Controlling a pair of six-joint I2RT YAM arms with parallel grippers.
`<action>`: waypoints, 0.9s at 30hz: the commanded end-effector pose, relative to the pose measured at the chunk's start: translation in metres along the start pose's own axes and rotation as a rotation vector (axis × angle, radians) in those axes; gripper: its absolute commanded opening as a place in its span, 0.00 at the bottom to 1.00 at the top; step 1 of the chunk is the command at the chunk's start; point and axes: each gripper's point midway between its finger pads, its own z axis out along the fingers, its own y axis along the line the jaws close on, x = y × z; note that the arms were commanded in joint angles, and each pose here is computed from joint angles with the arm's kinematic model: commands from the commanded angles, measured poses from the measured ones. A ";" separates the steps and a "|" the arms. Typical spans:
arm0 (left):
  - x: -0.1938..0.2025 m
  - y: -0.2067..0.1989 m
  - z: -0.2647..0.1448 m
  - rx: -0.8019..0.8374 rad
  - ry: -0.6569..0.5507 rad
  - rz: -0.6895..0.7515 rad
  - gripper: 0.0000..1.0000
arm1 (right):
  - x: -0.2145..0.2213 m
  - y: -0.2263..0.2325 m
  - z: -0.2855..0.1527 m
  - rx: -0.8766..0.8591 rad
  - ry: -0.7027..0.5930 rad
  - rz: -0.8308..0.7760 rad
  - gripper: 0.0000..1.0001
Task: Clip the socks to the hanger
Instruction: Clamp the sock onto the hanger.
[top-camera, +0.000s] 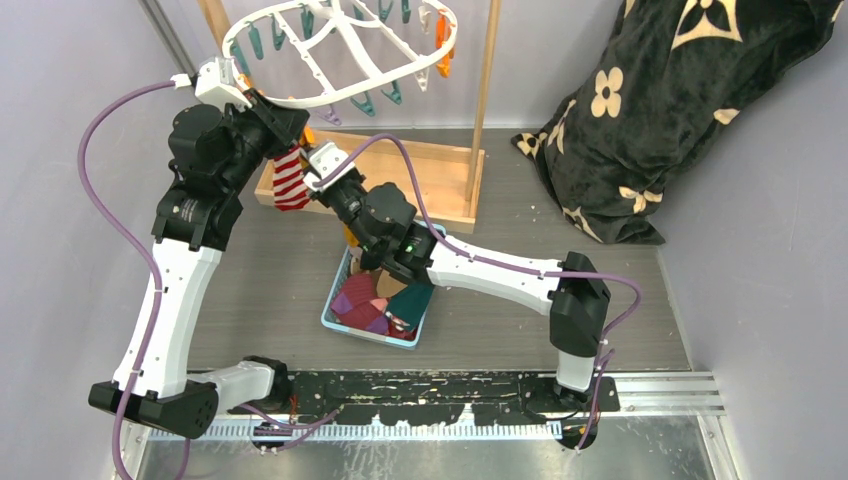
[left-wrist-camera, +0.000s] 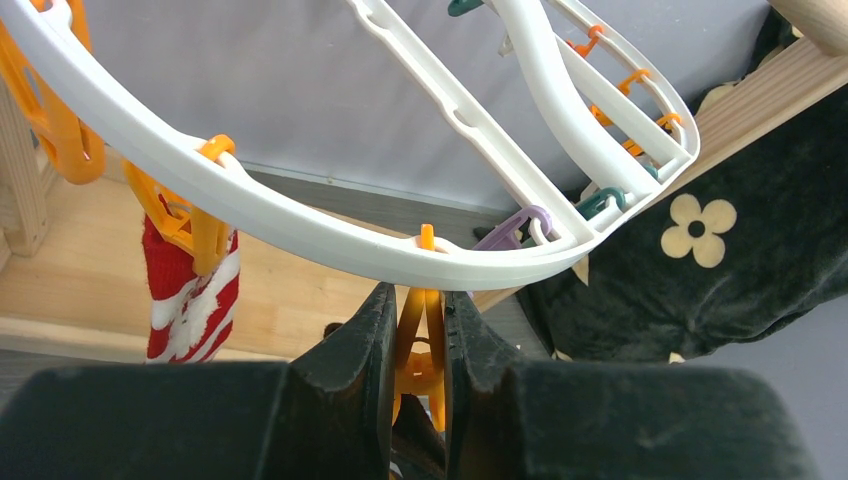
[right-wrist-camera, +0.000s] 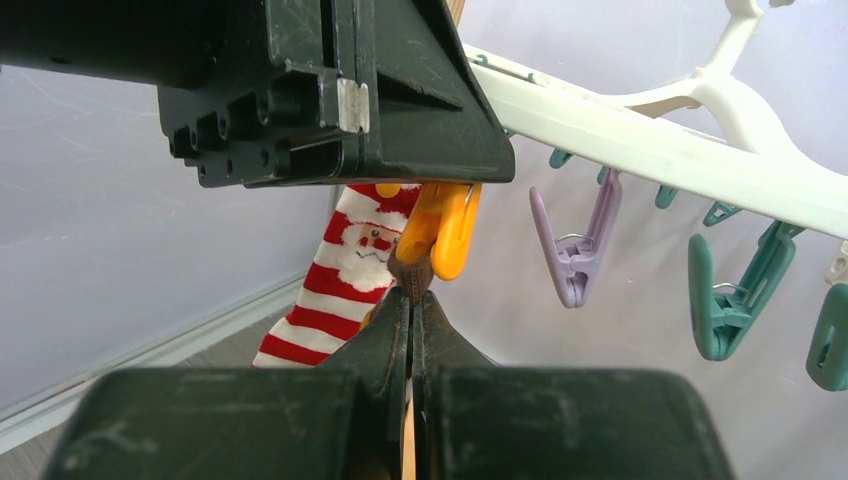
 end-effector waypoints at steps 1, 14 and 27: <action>-0.021 -0.013 -0.011 0.036 -0.072 -0.002 0.03 | -0.039 -0.007 0.007 0.017 -0.090 0.038 0.01; -0.021 -0.012 -0.011 0.035 -0.073 0.004 0.03 | -0.048 -0.003 0.013 0.015 -0.107 0.053 0.01; -0.023 -0.008 -0.014 0.014 -0.090 0.002 0.45 | -0.045 -0.006 0.016 0.042 -0.103 0.045 0.01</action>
